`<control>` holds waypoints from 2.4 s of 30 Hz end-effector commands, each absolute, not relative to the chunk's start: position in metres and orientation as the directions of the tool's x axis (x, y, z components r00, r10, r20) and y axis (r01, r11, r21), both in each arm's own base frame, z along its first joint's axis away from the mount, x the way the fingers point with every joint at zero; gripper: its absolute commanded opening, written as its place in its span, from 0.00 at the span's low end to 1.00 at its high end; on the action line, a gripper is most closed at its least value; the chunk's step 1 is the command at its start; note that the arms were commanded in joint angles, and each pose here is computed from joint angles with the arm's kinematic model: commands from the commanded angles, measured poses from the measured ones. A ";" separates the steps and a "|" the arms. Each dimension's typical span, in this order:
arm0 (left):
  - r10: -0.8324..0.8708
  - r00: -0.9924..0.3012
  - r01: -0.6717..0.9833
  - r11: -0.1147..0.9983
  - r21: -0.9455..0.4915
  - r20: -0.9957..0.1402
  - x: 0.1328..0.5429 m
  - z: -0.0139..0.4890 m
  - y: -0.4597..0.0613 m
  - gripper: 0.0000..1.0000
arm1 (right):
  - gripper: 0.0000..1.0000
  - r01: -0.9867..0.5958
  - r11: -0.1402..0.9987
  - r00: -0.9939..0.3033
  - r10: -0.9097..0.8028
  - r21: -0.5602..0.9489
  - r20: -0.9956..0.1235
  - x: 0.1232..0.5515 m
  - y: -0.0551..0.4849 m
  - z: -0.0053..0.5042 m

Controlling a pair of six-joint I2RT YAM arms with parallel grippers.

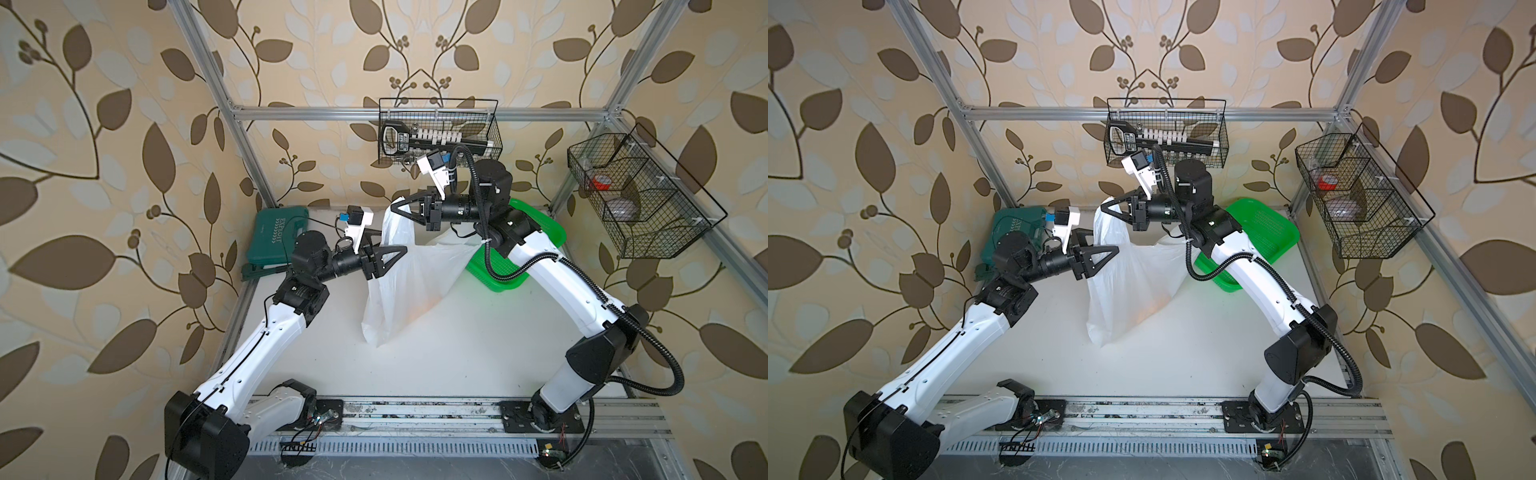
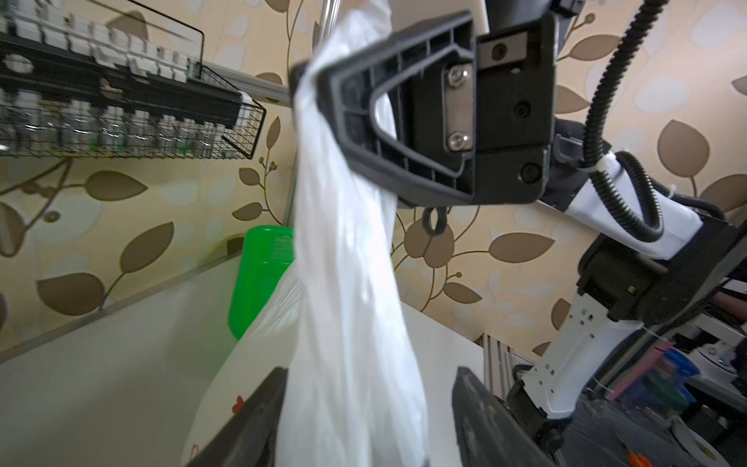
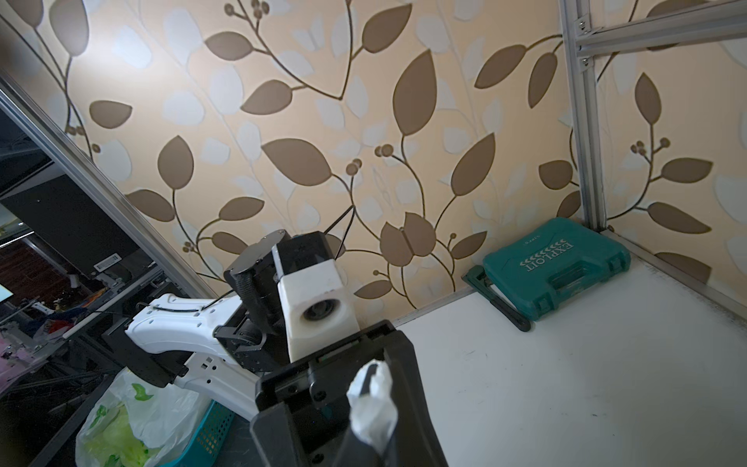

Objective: Place the pears into plastic bags & tie knots
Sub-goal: Tie the plastic bag at the center of the board.

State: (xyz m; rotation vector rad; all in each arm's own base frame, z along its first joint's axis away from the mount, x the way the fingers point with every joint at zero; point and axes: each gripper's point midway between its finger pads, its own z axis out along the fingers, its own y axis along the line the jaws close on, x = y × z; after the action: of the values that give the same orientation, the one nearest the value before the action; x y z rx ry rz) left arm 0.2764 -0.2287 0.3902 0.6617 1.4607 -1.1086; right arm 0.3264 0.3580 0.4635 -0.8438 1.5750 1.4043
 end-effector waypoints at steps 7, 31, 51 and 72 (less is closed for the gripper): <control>-0.282 -0.067 0.872 0.450 -0.194 -0.957 0.309 0.425 -0.235 0.73 | 0.00 -0.893 0.179 -0.410 0.050 0.412 -0.911 0.319 0.366 0.461; -0.370 -0.276 0.814 0.400 -0.420 -0.887 0.341 0.333 -0.274 0.16 | 0.00 -0.876 0.285 -0.357 0.158 0.388 -0.921 0.335 0.361 0.498; -0.348 -0.341 0.781 0.412 -0.469 -0.873 0.339 0.314 -0.273 0.00 | 0.73 -0.771 0.490 -0.313 0.264 0.406 -0.912 0.374 0.288 0.508; -0.298 -0.354 0.791 0.410 -0.454 -0.886 0.319 0.320 -0.267 0.00 | 0.93 -0.360 0.885 -0.366 0.159 0.297 -0.917 0.319 0.123 0.340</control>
State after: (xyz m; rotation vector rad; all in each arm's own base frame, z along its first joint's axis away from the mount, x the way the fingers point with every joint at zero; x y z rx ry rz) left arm 0.3315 -0.2669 0.2913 0.3947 1.6331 -1.2081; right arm 0.3128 0.1302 0.3528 -0.1459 1.8528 0.6295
